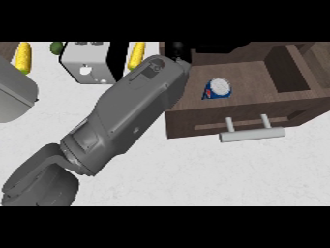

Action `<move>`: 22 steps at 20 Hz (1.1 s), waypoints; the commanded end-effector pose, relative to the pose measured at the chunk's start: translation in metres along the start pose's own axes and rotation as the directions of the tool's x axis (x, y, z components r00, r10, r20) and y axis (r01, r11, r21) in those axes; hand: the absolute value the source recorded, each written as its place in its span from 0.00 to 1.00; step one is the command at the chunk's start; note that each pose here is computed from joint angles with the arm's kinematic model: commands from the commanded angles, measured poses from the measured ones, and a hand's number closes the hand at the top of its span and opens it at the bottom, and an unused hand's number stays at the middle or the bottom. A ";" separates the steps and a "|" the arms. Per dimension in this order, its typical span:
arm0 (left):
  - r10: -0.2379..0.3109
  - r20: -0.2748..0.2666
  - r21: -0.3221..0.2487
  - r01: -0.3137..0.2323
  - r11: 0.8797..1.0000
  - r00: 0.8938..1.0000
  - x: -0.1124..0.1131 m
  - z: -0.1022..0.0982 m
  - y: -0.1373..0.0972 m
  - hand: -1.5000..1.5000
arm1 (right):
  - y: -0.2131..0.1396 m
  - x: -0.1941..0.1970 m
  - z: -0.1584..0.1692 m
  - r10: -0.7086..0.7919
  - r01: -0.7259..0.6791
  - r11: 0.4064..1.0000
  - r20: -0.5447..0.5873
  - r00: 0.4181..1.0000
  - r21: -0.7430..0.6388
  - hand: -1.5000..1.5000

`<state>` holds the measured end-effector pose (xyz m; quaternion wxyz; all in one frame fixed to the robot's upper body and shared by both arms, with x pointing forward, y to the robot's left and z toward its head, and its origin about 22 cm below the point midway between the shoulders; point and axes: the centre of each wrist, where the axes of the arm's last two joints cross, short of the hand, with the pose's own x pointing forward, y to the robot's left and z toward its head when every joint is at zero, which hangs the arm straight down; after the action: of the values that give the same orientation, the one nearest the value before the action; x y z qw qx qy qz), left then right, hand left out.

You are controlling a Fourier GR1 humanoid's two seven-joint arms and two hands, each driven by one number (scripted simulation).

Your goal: Pick up the can, place it into the drawer and close the drawer

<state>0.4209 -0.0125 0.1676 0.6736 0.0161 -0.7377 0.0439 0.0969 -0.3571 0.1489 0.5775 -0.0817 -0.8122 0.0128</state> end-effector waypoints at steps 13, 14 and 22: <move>0.072 0.089 -0.006 -0.072 0.997 0.993 0.036 0.006 -0.021 0.00 | 0.052 0.025 -0.046 0.383 -0.419 0.902 0.260 0.886 0.101 0.00; 0.079 0.071 -0.037 -0.077 0.996 0.994 0.016 0.010 -0.013 0.00 | 0.052 0.018 -0.044 0.428 -0.456 0.885 0.216 0.878 0.097 0.00; 0.086 0.053 -0.027 -0.085 0.996 0.995 0.020 0.008 -0.013 0.00 | 0.099 0.001 -0.093 0.573 -0.612 0.785 0.266 0.775 0.095 0.00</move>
<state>0.4118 -0.0267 0.1883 0.6465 -0.0204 -0.7600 0.0631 0.1737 -0.2823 0.1718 0.4677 -0.2458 -0.8121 0.2479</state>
